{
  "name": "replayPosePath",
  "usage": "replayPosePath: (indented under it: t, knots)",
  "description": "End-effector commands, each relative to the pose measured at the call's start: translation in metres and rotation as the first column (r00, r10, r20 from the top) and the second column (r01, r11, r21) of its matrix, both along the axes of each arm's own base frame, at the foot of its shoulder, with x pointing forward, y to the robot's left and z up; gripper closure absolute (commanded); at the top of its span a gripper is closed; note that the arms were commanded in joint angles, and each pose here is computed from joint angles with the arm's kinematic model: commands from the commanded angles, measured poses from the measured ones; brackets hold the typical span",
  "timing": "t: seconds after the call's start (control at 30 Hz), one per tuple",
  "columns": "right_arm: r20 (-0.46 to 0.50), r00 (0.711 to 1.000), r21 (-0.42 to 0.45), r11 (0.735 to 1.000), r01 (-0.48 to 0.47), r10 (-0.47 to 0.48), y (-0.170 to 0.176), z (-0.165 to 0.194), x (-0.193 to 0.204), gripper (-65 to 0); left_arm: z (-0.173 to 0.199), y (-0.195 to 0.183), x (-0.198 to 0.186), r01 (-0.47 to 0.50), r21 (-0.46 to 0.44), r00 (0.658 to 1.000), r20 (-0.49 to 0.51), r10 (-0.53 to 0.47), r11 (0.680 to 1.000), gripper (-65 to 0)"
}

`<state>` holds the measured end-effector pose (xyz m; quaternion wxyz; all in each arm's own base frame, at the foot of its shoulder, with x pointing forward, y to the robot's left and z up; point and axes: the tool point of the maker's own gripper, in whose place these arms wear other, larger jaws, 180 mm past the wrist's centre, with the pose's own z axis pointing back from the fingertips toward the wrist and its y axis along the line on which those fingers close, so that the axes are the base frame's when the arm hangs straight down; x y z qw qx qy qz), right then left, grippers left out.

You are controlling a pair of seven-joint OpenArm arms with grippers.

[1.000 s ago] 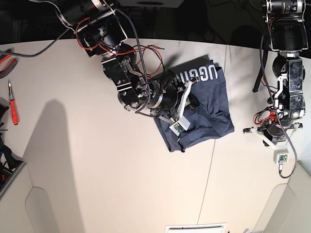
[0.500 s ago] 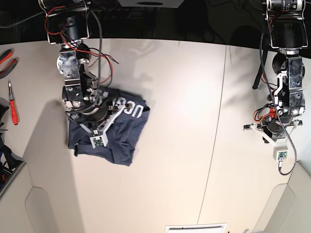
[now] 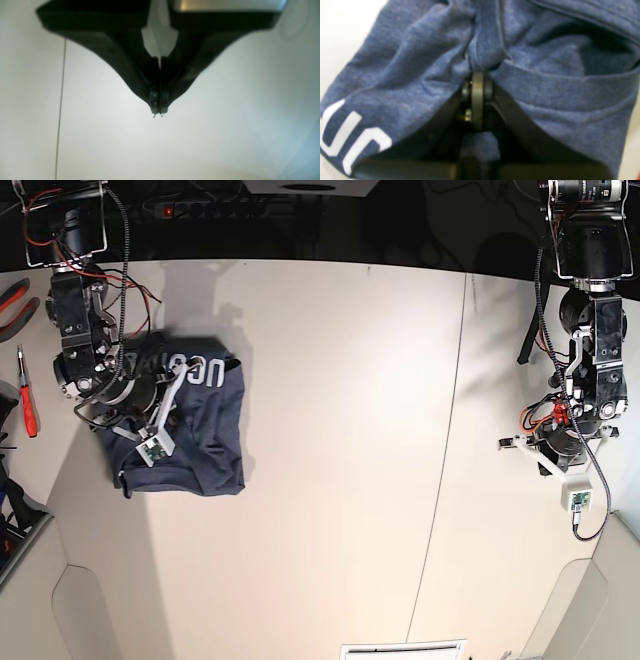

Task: Layout the t-shirt on the table in an organized manner, then fold the t-shirt properly
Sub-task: 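Drag the folded bundle with the right gripper toward the pliers and screwdriver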

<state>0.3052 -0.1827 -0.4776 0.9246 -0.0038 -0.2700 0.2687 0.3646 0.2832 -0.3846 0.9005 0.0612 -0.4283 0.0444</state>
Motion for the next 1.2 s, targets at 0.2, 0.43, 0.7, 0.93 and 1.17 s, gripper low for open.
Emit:
replayPosePath:
  t: [0.2, 0.43, 0.7, 0.93, 1.17]
  knots:
    - [-0.072, 0.997, -0.127, 0.992, 0.026, -0.035, -0.047, -0.003, -0.013, 0.0, 0.017, 0.005, 0.011, 0.004, 0.015, 0.999, 0.052, -0.005, 1.0, 0.0]
    - [-0.084, 0.996, -0.09, 0.996, 0.001, -0.008, -0.038, -0.003, -0.015, 0.0, 0.017, 0.005, 0.011, 0.004, 0.016, 0.999, 0.052, -0.005, 1.0, 0.0]
    - [-0.09, 0.996, -0.174, 0.984, -0.026, 0.011, -0.058, -0.002, -0.016, 0.0, 0.016, 0.005, 0.009, 0.004, 0.015, 0.999, 0.048, -0.005, 1.0, 0.0]
    - [-0.089, 0.996, -0.235, 0.972, -0.021, 0.0, -0.09, 0.007, -0.016, 0.0, 0.015, 0.005, 0.009, 0.004, 0.016, 0.999, 0.047, -0.005, 1.0, 0.0]
    - [-0.075, 0.997, -0.233, 0.972, -0.023, 0.005, -0.089, 0.011, -0.013, 0.0, 0.015, 0.005, 0.009, 0.004, 0.016, 0.999, 0.047, -0.005, 1.0, 0.0]
